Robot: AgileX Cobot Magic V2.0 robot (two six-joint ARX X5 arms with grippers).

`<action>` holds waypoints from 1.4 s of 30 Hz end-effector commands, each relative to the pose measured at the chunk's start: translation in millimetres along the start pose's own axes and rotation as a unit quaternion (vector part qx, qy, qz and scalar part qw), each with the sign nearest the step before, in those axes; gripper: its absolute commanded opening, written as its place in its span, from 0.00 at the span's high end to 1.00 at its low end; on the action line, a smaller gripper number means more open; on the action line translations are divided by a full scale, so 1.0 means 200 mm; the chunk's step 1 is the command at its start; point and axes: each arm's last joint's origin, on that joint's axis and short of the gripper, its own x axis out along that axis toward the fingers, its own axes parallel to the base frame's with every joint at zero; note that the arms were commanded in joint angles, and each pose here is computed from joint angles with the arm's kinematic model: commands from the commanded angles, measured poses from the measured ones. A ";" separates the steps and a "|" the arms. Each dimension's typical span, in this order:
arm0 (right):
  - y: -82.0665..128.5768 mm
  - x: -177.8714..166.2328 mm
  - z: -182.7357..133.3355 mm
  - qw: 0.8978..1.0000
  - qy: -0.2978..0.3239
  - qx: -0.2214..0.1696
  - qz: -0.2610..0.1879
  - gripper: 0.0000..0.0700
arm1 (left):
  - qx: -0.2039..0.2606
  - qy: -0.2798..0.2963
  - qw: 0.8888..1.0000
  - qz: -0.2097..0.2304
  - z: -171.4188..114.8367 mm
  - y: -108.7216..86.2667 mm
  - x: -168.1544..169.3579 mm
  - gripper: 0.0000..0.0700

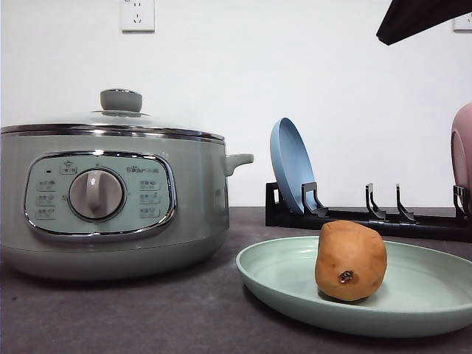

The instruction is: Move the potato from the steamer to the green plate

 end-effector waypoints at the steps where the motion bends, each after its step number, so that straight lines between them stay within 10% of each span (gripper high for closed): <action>1: 0.01 -0.01 0.02 1.000 -0.005 -0.008 0.004 1.00 | 0.002 -0.009 1.000 -0.003 0.01 -0.01 -0.02 1.00; 12: 0.01 -0.01 0.02 1.000 -0.005 -0.008 0.004 1.00 | 0.013 -0.013 1.000 -0.001 0.01 -0.01 -0.04 1.00; 16: 0.01 -0.01 0.02 1.000 -0.005 -0.008 0.004 1.00 | 0.055 -0.098 0.993 0.018 0.02 -0.01 -0.14 1.00; 25: 0.01 -0.01 0.02 1.000 -0.005 -0.008 0.004 1.00 | 0.070 -0.358 0.923 0.126 -0.13 0.06 -0.46 1.00; 36: 0.01 -0.01 0.02 1.000 -0.005 -0.009 0.004 1.00 | 0.017 -0.448 0.838 0.311 -0.60 0.17 -0.34 1.00; 42: 0.01 -0.01 0.02 1.000 -0.005 -0.008 0.004 1.00 | 0.016 -0.467 0.818 0.336 -0.83 0.21 -0.12 1.00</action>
